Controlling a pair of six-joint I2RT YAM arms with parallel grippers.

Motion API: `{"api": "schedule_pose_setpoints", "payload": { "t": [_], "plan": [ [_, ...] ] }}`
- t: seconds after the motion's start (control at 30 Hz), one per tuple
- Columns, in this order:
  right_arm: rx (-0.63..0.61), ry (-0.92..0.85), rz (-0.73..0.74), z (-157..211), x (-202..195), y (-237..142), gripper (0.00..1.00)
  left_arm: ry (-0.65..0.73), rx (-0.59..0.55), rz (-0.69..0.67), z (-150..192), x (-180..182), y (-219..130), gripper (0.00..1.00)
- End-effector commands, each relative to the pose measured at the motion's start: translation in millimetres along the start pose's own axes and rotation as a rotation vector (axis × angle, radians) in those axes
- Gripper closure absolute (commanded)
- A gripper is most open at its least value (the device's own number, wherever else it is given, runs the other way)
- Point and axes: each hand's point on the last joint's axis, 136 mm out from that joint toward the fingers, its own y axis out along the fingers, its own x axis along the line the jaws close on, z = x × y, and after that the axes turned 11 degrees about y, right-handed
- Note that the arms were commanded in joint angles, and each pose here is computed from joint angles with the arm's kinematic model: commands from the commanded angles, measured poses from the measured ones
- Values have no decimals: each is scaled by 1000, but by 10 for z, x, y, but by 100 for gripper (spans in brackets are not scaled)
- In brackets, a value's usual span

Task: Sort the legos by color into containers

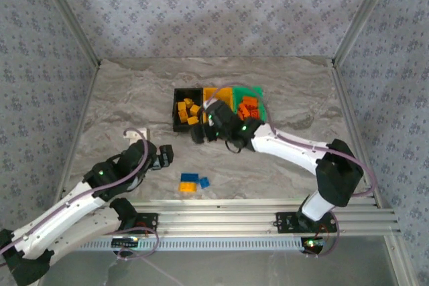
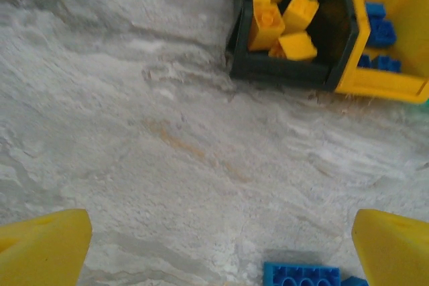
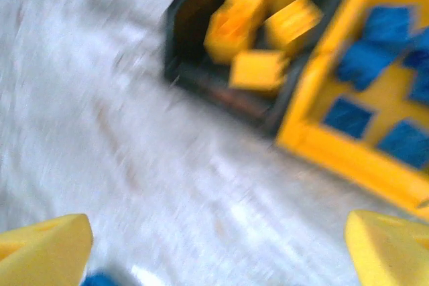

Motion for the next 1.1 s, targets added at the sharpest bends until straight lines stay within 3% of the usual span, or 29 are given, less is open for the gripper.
{"api": "schedule_pose_setpoints", "payload": {
  "t": [0.0, 0.17, 0.4, 0.53, 0.7, 1.07],
  "plan": [
    [172, -178, -40, 694, 239, 177, 0, 8, -62, -62, -203, 164, -173, 0],
    [267, -379, -28, 1273, 543, 399, 0, 13, -71, -64, -268, 182, -245, 0],
    [251, -504, 48, 1391, 657, 499, 0, 2, -49, -63, -171, 187, -187, 0],
    [306, -545, 119, 1542, 504, 531, 0, -1, -45, -59, -153, 173, -163, 0],
    [375, -472, 193, 1714, 156, 540, 2, 0, -36, -56, -129, 153, -127, 0],
    [299, -208, 364, 1551, -677, 227, 9, 5, -10, -47, -73, 97, -36, 0]
  ]
}}
